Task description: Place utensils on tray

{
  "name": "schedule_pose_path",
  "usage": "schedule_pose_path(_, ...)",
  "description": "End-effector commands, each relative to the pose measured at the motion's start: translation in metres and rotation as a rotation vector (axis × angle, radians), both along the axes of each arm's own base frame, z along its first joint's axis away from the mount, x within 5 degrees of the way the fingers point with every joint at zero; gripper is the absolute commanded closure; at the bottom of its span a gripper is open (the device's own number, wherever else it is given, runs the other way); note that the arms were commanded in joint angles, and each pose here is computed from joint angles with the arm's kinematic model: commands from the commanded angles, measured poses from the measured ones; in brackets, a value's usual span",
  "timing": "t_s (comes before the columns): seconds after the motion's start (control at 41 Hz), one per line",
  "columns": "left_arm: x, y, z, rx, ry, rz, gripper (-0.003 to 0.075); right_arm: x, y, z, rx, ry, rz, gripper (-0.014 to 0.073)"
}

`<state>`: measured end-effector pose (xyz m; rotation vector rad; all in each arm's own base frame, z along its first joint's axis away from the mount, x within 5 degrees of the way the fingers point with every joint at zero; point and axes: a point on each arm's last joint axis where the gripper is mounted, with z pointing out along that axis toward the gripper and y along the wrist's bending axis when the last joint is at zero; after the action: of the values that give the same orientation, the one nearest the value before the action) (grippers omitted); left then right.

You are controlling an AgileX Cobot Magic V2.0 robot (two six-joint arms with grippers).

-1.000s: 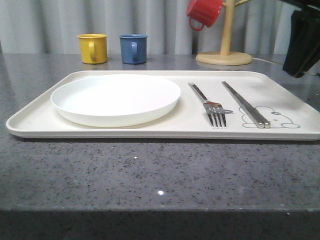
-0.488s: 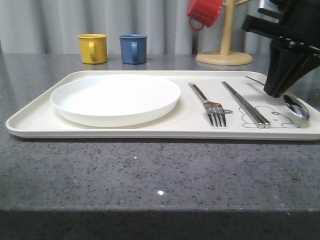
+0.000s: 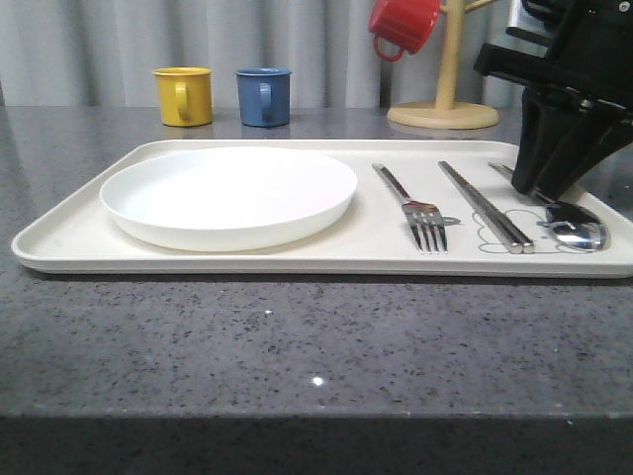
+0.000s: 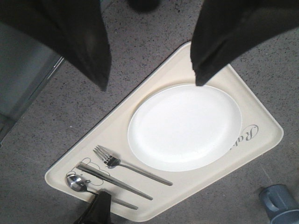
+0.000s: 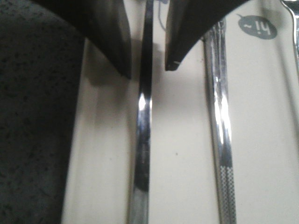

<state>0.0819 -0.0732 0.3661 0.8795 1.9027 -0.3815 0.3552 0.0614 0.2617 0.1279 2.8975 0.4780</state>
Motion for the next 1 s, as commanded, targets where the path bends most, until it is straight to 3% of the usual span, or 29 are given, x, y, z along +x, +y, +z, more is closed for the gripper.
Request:
schedule_pose_path(0.0,0.001,-0.001,0.014,-0.075,-0.066,0.009,0.0352,-0.008,-0.005,0.039,-0.021,-0.146,0.008,0.0300)
schedule_pose_path(0.171,0.001,-0.001,0.014,-0.075,-0.066,0.009,0.0352,-0.031,-0.008,0.075,-0.050,-0.252,0.069,0.0300)
schedule_pose_path(0.366,0.001,-0.001,0.014,-0.075,-0.066,0.009,0.0352,-0.082,-0.013,0.127,-0.079,-0.414,0.158,0.0306)
schedule_pose_path(0.488,0.001,-0.001,0.014,-0.075,-0.066,0.009,0.0352,-0.116,-0.019,0.146,-0.122,-0.481,0.170,0.0306)
schedule_pose_path(0.732,0.001,-0.001,0.014,-0.075,-0.066,0.009,0.0352,-0.187,-0.030,0.153,-0.179,-0.572,0.165,0.0306)
schedule_pose_path(0.976,0.001,-0.001,0.014,-0.075,-0.066,0.009,0.0352,-0.254,-0.036,0.133,-0.161,-0.698,0.139,0.0306)
